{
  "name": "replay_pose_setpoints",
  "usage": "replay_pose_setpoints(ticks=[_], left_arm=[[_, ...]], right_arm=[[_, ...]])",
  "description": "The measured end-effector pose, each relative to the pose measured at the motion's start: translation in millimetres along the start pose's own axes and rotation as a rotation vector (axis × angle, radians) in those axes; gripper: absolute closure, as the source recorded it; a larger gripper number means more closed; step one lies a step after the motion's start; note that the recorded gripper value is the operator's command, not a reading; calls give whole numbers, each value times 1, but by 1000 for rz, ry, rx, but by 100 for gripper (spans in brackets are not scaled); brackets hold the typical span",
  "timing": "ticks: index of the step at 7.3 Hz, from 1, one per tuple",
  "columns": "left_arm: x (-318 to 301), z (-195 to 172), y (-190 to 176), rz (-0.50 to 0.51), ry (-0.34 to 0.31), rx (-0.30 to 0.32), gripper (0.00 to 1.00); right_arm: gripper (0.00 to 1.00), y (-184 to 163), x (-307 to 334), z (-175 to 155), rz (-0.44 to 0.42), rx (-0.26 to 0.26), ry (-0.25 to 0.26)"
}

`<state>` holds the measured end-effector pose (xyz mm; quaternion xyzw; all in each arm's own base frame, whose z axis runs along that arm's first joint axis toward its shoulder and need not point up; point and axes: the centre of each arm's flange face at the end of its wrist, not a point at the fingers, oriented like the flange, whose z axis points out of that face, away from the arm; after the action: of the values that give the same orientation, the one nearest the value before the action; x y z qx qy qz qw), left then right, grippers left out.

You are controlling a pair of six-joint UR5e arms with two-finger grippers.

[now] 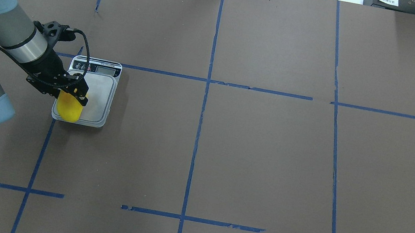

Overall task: Weigh mango
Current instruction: 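Carry the mango with the left gripper over the silver scale, then lower the mango onto the scale pan and open the left gripper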

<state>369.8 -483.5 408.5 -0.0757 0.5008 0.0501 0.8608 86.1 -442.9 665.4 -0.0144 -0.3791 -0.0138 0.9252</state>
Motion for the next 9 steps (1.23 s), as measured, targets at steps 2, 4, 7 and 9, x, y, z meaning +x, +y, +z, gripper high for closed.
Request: replay_pose_setpoints(ticks=[2, 4, 7, 9], left_arm=[[5, 6, -11, 0, -4, -1, 100], [5, 6, -16, -1, -11, 13, 100], [4, 1, -20, -3, -12, 28, 54], [3, 0, -22, -5, -13, 31, 1]], right_arm=[[0, 0, 0, 0, 0, 0, 0], [0, 0, 0, 0, 0, 0, 0], [0, 0, 0, 0, 0, 0, 0], [0, 0, 0, 0, 0, 0, 0]])
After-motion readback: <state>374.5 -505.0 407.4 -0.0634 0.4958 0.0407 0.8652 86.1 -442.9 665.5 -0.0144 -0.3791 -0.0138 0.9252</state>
